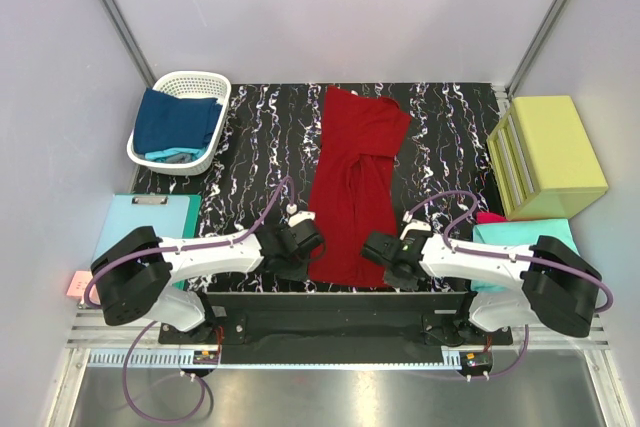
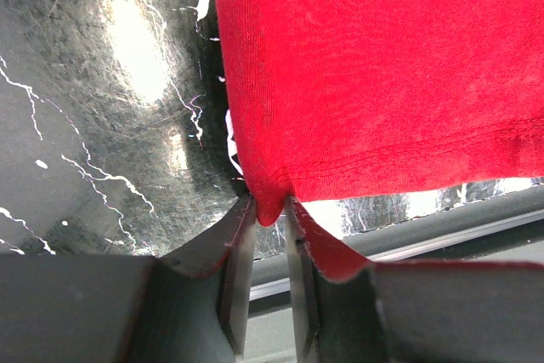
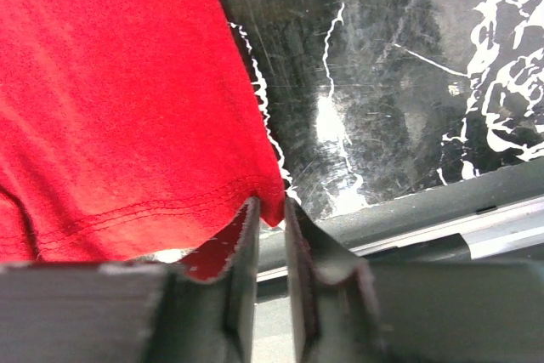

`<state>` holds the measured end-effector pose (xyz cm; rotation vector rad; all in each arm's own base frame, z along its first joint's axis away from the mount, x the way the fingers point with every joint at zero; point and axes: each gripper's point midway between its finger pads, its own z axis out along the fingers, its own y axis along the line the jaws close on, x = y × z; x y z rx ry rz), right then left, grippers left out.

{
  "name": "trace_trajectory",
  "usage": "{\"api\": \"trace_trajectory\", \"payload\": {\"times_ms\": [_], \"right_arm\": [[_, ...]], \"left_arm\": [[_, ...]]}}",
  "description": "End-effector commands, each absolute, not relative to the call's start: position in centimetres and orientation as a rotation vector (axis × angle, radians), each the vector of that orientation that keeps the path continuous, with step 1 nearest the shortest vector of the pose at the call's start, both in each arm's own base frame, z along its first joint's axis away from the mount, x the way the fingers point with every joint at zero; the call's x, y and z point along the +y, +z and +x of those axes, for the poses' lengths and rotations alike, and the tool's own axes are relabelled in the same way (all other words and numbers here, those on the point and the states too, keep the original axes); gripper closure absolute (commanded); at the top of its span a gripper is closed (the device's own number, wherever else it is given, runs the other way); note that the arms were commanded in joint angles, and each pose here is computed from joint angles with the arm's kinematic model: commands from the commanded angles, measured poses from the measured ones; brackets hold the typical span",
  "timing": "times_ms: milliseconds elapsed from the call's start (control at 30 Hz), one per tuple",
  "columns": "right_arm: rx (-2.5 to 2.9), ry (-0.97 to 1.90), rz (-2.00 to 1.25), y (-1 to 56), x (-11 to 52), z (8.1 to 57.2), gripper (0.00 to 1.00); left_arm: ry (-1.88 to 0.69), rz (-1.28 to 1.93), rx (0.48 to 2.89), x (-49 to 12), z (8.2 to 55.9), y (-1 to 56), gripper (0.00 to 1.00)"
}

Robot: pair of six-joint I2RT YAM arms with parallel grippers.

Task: Fold and stack the t-shirts
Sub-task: Grab the bottom of the folded rectangular tshirt with both arms

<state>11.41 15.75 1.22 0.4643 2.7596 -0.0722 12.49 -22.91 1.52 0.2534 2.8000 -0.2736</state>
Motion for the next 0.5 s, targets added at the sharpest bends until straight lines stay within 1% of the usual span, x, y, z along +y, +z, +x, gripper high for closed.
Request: {"api": "trace_trajectory", "payload": {"times_ms": [0,33,100,233,367,467], "right_arm": [[2.753,-0.116,0.455,1.1,15.6,11.5,0.8],[2.758,-0.118,0.453,1.0,15.6,11.4,0.84],[2.765,-0.124,0.452,0.9,15.6,11.3,0.86],[2.774,-0.125,0.457,0.8,15.6,11.1,0.99],[2.772,-0.095,0.459,1.4,16.1,11.3,1.0],[2.753,-0.061,0.466,2.1,16.4,11.7,1.0]], "left_arm": [[-0.29,0.253,2.781,-23.6,12.9,2.0,0.76],[-0.291,0.253,2.779,-23.6,12.9,2.0,0.76],[-0.289,0.253,2.78,-23.5,12.9,2.0,0.76],[-0.29,0.258,2.776,-23.4,12.9,2.1,0.77],[-0.294,0.263,2.77,-23.4,12.9,2.3,0.78],[-0.296,0.27,2.753,-23.5,13.2,2.7,0.85]]}}
